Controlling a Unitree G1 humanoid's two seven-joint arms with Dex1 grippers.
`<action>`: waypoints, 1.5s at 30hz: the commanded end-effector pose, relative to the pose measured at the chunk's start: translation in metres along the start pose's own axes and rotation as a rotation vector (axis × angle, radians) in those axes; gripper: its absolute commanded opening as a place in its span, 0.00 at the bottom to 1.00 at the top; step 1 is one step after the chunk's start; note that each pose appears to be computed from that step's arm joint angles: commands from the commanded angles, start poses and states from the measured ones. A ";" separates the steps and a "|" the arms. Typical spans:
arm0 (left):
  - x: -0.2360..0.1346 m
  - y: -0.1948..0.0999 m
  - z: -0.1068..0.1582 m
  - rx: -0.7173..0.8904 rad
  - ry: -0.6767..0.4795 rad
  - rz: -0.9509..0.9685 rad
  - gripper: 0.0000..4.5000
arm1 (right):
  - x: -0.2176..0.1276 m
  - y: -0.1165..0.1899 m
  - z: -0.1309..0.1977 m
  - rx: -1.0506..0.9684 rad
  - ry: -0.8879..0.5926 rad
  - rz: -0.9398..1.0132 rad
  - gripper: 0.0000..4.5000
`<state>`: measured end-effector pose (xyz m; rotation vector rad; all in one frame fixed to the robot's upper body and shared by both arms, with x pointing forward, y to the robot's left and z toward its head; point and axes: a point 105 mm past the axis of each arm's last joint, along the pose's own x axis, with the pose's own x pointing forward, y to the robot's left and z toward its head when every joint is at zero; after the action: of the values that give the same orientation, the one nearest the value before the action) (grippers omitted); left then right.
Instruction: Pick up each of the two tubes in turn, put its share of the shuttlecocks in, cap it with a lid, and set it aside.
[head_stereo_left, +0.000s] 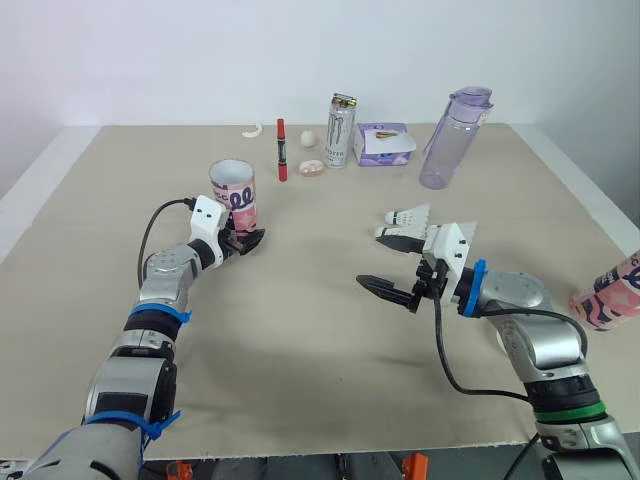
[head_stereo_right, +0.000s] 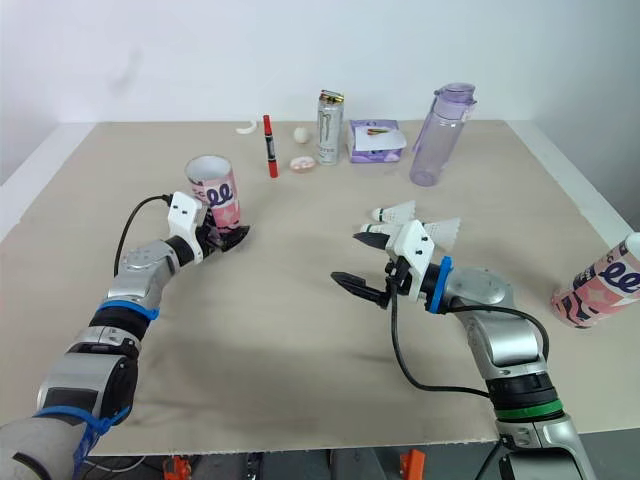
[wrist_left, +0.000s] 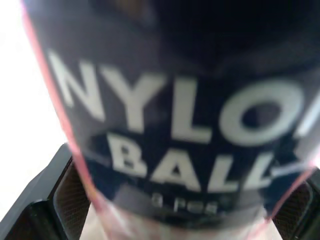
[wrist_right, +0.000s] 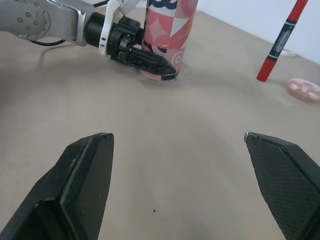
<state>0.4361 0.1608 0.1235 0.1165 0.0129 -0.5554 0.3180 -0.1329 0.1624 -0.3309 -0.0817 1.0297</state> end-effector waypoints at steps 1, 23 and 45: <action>0.003 0.002 0.014 0.051 -0.044 -0.012 1.00 | -0.006 -0.003 0.014 -0.053 -0.020 -0.017 1.00; -0.004 0.007 0.014 0.071 -0.083 -0.005 0.75 | -0.001 0.001 0.012 -0.061 -0.014 0.010 1.00; -0.066 -0.072 0.020 0.484 0.063 -0.589 0.75 | -0.013 0.047 0.039 -0.042 -0.123 0.184 1.00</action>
<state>0.3540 0.1405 0.1255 0.5330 -0.0119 -1.0616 0.2739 -0.1154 0.1691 -0.3141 -0.1219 1.2034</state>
